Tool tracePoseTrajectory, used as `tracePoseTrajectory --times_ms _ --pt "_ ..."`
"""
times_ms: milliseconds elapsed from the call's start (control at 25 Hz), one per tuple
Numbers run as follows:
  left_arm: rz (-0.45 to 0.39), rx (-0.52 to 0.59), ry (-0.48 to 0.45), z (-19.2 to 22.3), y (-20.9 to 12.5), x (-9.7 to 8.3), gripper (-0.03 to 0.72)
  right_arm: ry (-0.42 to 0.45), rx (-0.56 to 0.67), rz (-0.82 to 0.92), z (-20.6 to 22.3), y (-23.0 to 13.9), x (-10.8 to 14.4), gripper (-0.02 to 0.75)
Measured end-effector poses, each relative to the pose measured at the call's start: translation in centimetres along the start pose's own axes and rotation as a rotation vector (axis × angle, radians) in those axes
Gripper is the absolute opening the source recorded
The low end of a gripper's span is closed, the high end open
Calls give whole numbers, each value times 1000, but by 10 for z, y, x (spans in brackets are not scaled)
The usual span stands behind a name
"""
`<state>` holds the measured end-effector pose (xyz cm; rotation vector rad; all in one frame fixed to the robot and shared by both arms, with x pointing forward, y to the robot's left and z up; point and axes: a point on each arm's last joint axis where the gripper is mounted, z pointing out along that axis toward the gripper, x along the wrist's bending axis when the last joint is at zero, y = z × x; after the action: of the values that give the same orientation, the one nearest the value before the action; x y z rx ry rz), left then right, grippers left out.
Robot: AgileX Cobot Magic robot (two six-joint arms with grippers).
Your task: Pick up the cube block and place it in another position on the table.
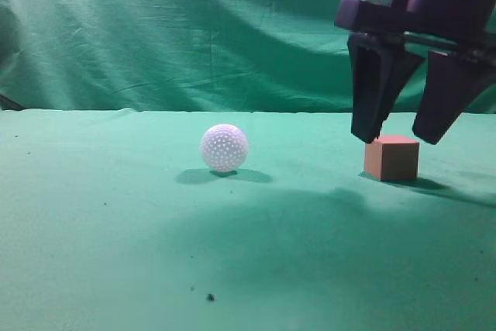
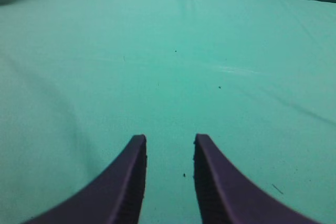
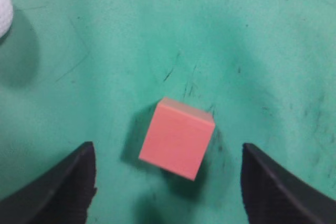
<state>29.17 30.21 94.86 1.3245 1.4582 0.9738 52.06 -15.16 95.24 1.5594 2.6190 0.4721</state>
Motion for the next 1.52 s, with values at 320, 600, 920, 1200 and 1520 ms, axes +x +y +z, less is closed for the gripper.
tracePoseTrajectory --times_ms 320,600,920,1200,1520 --pt "0 0 0 0 0 0 262 -5 -14 -8 5 13 -1 230" --pt "0 0 0 0 0 0 262 -73 -195 106 -39 65 -31 230" --pt "0 0 0 0 0 0 262 -124 -151 236 -17 89 -93 230" --pt "0 0 0 0 0 0 262 -123 -102 216 16 88 -101 230" --pt "0 0 0 0 0 0 262 -99 -14 217 3 91 -97 507"
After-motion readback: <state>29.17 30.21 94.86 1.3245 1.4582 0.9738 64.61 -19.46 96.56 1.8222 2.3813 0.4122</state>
